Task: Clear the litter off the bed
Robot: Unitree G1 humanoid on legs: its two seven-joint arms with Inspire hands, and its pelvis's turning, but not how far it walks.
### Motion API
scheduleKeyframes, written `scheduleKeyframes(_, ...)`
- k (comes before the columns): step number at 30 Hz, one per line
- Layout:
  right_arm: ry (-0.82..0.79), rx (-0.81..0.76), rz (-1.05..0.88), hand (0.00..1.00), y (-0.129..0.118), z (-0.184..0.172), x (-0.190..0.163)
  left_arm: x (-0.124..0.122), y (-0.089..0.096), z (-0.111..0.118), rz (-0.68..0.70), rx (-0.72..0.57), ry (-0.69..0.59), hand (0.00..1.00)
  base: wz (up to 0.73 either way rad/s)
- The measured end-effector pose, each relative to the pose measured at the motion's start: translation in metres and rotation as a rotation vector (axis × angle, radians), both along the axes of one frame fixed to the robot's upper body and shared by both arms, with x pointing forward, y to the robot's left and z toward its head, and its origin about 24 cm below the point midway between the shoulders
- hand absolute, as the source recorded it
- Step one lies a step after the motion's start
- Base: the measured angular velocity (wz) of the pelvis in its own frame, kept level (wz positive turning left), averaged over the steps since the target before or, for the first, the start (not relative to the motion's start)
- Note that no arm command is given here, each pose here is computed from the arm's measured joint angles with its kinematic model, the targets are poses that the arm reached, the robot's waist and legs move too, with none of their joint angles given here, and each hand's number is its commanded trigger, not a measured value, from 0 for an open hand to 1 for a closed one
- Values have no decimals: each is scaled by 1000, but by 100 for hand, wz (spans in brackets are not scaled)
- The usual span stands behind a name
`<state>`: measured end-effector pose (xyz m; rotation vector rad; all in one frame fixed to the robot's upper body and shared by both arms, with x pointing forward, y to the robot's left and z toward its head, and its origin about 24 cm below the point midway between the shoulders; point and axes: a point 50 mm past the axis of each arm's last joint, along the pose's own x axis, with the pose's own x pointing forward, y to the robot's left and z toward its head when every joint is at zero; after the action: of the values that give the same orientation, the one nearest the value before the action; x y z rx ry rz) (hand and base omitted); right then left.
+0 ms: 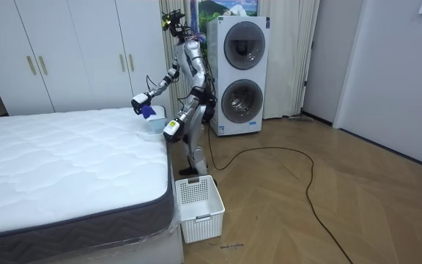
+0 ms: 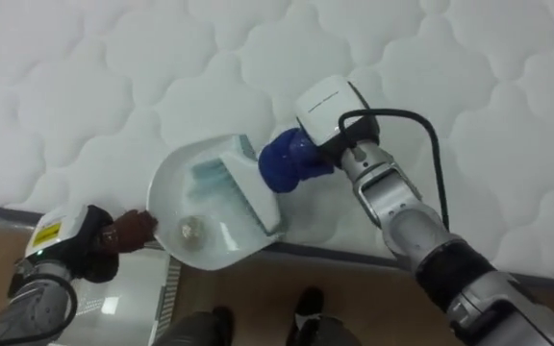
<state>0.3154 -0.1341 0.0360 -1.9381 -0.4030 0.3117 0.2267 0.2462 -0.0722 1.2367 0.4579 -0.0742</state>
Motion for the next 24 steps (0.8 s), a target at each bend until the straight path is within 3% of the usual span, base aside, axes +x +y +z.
scheduleKeyframes(5, 118, 42, 98, 100, 25, -13, -14, -5, -4, -5, -17, -3, 24, 100, 3)
scheduleKeyframes(24, 283, 55, 134, 100, 28, -22, -21, -21, 4, -16, 19, -34, 74, 100, 1)
